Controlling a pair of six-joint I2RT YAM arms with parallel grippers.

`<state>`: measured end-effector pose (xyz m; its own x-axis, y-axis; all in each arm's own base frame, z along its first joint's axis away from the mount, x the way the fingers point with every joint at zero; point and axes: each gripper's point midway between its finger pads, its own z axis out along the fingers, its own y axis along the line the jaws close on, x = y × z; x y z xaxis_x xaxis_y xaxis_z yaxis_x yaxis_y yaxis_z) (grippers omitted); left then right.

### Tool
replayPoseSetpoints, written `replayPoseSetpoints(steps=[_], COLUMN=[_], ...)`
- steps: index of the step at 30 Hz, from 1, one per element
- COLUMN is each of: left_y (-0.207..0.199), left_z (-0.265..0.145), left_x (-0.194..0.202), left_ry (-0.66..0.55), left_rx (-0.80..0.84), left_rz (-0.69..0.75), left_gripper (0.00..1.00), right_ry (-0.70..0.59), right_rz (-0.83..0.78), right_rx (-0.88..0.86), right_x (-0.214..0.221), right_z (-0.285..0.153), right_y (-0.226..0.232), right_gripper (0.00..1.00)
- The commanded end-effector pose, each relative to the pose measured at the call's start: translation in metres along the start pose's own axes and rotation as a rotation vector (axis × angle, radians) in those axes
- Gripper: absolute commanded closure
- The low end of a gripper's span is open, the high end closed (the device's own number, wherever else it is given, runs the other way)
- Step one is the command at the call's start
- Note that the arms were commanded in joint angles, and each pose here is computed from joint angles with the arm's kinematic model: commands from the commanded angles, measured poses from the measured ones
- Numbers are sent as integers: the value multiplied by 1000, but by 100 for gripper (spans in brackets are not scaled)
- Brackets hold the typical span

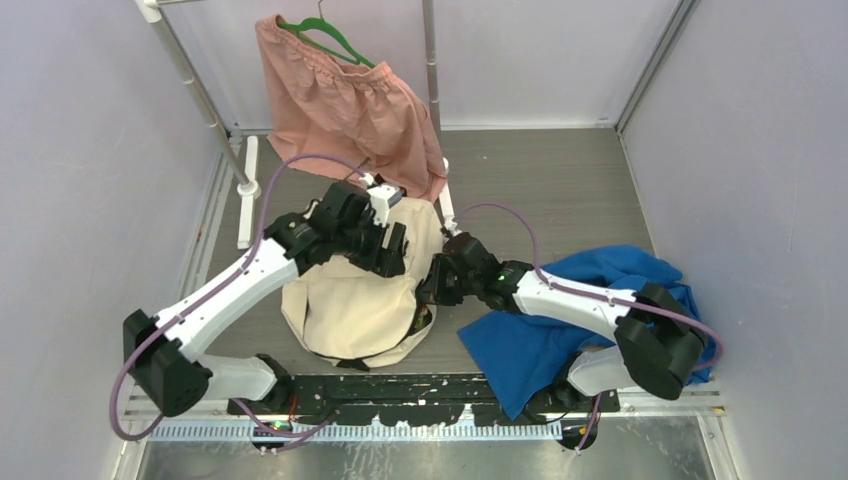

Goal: Pack the student bag
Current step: Adjust the student bag at the center of the board.

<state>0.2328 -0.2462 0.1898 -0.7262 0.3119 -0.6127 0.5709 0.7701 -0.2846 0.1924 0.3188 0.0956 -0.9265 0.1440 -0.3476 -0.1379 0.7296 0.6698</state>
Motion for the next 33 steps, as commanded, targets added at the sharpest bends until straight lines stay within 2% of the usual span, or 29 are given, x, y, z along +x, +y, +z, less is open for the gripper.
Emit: replayPoseSetpoints(steps=[1, 5, 9, 17, 24, 28, 33], left_y=[-35, -53, -62, -64, -61, -54, -38], left_z=[-17, -10, 4, 33, 60, 63, 54], left_x=[11, 28, 40, 44, 65, 66, 68], left_ry=[-45, -52, -54, -135, -24, -24, -45], left_rx=[90, 84, 10, -192, -323, -373, -433], left_rz=[-116, -148, -175, -228, -150, -148, -143], left_gripper=[32, 32, 33, 34, 35, 47, 86], right_ry=[-132, -190, -182, -298, -315, -292, -267], right_rz=[-85, -137, -143, -34, -8, 15, 62], right_rx=[7, 69, 120, 241, 230, 163, 5], right_x=[-31, -42, -44, -65, -71, -69, -68], right_z=[-37, -66, -67, -88, -104, -100, -93], right_y=[11, -3, -15, -57, -63, -50, -18], right_gripper=[88, 85, 85, 83, 81, 81, 80])
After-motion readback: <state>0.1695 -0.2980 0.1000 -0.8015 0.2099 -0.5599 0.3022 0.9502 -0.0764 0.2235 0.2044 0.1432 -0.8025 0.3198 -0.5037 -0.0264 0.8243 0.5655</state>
